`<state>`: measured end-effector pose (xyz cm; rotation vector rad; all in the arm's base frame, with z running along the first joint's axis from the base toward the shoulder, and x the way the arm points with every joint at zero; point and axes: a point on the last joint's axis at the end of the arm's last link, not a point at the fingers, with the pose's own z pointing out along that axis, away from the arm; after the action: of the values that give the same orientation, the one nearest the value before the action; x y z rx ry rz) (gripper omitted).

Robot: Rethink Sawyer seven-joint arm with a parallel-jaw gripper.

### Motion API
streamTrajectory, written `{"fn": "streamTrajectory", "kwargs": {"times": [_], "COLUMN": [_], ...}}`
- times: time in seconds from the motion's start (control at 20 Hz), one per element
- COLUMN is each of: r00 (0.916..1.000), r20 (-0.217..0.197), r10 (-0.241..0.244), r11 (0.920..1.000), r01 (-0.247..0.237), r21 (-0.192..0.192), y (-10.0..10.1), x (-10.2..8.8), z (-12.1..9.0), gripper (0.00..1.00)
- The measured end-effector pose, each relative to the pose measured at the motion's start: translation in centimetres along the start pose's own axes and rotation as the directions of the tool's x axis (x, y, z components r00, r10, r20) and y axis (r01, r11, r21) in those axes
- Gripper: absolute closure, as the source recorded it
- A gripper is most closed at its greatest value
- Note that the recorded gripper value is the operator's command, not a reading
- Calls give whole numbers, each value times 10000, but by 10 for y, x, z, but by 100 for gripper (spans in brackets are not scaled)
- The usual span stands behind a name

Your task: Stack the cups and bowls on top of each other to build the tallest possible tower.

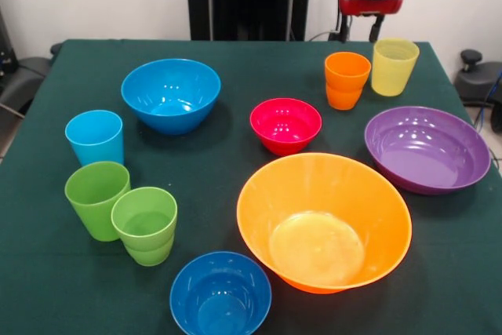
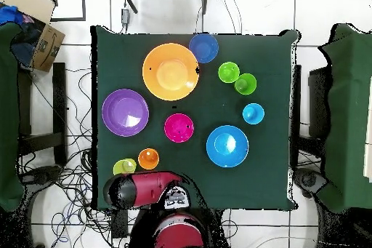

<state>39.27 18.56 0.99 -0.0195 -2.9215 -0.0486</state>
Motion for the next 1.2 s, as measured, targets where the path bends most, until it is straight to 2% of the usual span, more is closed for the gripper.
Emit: {"fn": "streamTrajectory", "kwargs": {"times": [0.55,1.2], "r00": [9997,10000], "r20": [-227,-32], "r10": [-115,-55], "r11": [9999,10000], "r01": [116,55], "r21": [31,-1], "y": [4,5], "x": [9,4], "z": [7,-1], "gripper": [0,0]}}
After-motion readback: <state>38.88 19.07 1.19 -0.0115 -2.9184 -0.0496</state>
